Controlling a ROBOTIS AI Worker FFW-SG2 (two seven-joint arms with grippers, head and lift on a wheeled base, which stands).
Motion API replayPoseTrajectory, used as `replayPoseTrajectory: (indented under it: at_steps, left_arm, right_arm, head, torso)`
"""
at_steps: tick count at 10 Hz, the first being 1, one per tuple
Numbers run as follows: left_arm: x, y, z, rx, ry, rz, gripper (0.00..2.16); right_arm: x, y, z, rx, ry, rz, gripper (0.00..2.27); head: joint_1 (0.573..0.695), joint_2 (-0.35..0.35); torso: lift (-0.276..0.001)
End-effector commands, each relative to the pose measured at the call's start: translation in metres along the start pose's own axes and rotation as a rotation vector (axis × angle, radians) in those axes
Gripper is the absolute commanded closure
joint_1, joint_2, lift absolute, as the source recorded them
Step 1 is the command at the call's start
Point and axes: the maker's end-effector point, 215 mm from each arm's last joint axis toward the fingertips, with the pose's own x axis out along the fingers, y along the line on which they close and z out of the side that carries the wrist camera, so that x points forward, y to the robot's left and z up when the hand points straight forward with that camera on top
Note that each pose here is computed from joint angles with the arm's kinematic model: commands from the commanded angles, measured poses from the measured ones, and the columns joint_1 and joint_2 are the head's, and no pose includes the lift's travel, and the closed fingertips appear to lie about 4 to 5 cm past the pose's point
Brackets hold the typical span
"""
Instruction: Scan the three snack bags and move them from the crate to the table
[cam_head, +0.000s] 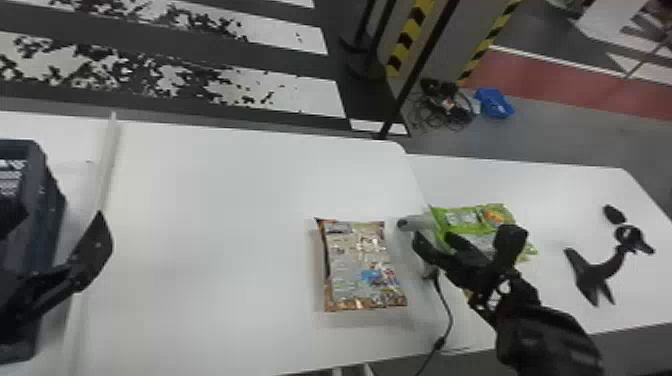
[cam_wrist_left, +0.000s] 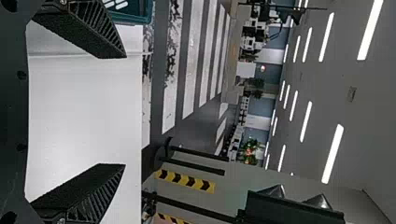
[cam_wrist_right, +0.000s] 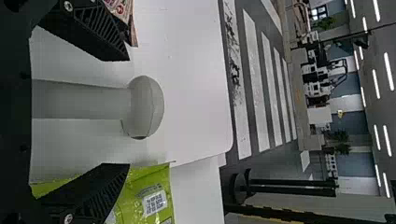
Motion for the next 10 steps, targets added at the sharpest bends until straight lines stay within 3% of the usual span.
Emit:
replayPoseTrajectory:
  at_steps: [1, 2, 3, 4, 5, 8, 10]
  left_arm:
    - [0.001, 0.000, -0.001, 0.000, 0.004, -0.002, 0.03]
    - [0.002, 0.000, 0.000, 0.001, 0.003, -0.002, 0.03]
    - [0.002, 0.000, 0.001, 0.001, 0.001, -0.002, 0.03]
    - [0.003, 0.000, -0.001, 0.000, 0.006, -0.001, 0.03]
    - [0.004, 0.001, -0.003, 0.000, 0.014, -0.001, 0.03]
    - [0.006, -0.001, -0.003, 0.002, 0.015, -0.002, 0.03]
    - [0.006, -0.001, -0.001, -0.001, 0.012, -0.001, 0.03]
  right_arm:
    - [0.006, 0.002, -0.008, -0.004, 0.023, 0.003, 0.10]
    - [0.011, 0.004, -0.012, -0.021, 0.045, 0.008, 0.35]
    - [0.015, 0.003, -0.017, -0.022, 0.074, 0.007, 0.97]
    - [0.018, 0.003, -0.026, -0.010, 0.117, 0.004, 2.04]
    - [0.019, 0.007, -0.027, -0.026, 0.126, 0.016, 2.24]
    - [0.008, 0.009, -0.019, -0.004, 0.090, 0.020, 2.24]
    - [-0.010, 0.009, 0.001, 0.011, 0.029, -0.006, 2.24]
  head:
    - [0.695, -0.350]
    - [0.695, -0.350]
    - [0.695, -0.350]
    - [0.695, -0.350]
    - [0.695, -0.350]
    - [0.695, -0.350]
    - [0.695, -0.350]
  torso:
    - [-0.062]
    - [-0.062]
    - [-0.062]
    - [-0.062]
    - [-0.062]
    - [-0.062]
    - [-0.062]
